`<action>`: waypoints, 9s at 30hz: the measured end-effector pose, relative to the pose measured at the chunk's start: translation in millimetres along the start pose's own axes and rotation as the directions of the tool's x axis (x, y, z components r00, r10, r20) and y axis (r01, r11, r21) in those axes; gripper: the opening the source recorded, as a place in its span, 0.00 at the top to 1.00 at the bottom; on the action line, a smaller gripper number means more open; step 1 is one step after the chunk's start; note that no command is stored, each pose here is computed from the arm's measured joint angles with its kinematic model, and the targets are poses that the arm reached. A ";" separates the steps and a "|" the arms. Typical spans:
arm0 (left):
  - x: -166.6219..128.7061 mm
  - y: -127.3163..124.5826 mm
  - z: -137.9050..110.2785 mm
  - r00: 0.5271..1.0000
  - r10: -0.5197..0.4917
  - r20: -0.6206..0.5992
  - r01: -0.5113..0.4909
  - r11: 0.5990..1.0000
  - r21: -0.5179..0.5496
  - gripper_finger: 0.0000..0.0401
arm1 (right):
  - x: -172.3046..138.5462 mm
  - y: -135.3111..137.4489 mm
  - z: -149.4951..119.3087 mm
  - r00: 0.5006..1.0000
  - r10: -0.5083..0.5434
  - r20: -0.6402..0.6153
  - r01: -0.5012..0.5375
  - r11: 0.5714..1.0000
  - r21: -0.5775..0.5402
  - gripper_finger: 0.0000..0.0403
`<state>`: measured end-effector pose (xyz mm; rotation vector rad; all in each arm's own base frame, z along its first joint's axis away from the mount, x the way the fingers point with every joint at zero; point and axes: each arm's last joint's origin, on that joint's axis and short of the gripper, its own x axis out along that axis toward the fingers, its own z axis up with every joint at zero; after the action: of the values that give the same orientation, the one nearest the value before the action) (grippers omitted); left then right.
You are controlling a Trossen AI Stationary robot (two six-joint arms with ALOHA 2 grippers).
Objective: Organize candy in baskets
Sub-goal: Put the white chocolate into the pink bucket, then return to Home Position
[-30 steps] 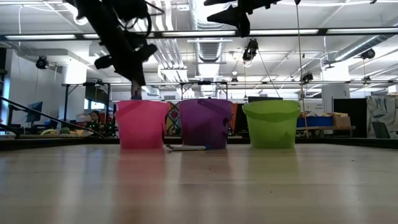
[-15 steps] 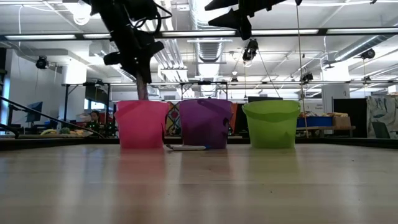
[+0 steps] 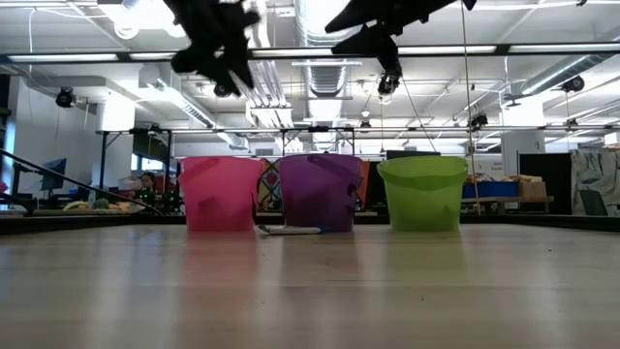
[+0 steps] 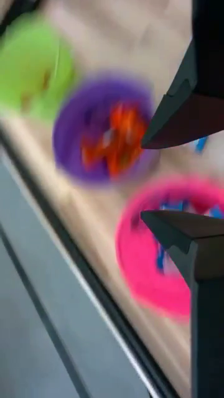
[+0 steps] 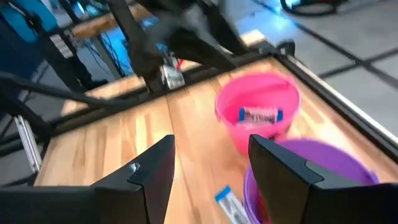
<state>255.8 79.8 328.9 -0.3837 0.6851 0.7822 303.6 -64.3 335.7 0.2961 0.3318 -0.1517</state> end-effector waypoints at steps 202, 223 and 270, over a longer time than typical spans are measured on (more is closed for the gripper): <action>40.2 26.1 -60.3 0.978 0.141 -0.156 -0.162 0.978 -0.128 0.62 | -8.9 -6.5 2.1 0.994 0.077 -0.075 -0.058 0.972 0.228 0.51; -71.4 -31.2 -35.7 0.872 -0.402 0.281 0.354 0.912 0.205 0.52 | -11.3 -3.3 3.4 0.992 0.111 -0.060 -0.113 0.993 -0.019 0.51; -109.1 83.4 -155.3 0.313 -0.652 0.691 0.733 0.628 0.261 0.52 | -57.6 9.1 -2.4 0.955 0.267 0.133 -0.240 0.952 -0.189 0.51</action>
<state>72.5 -7.0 286.2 -0.3656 -0.3525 0.0519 250.8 -49.4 355.6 0.1529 0.1463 0.1076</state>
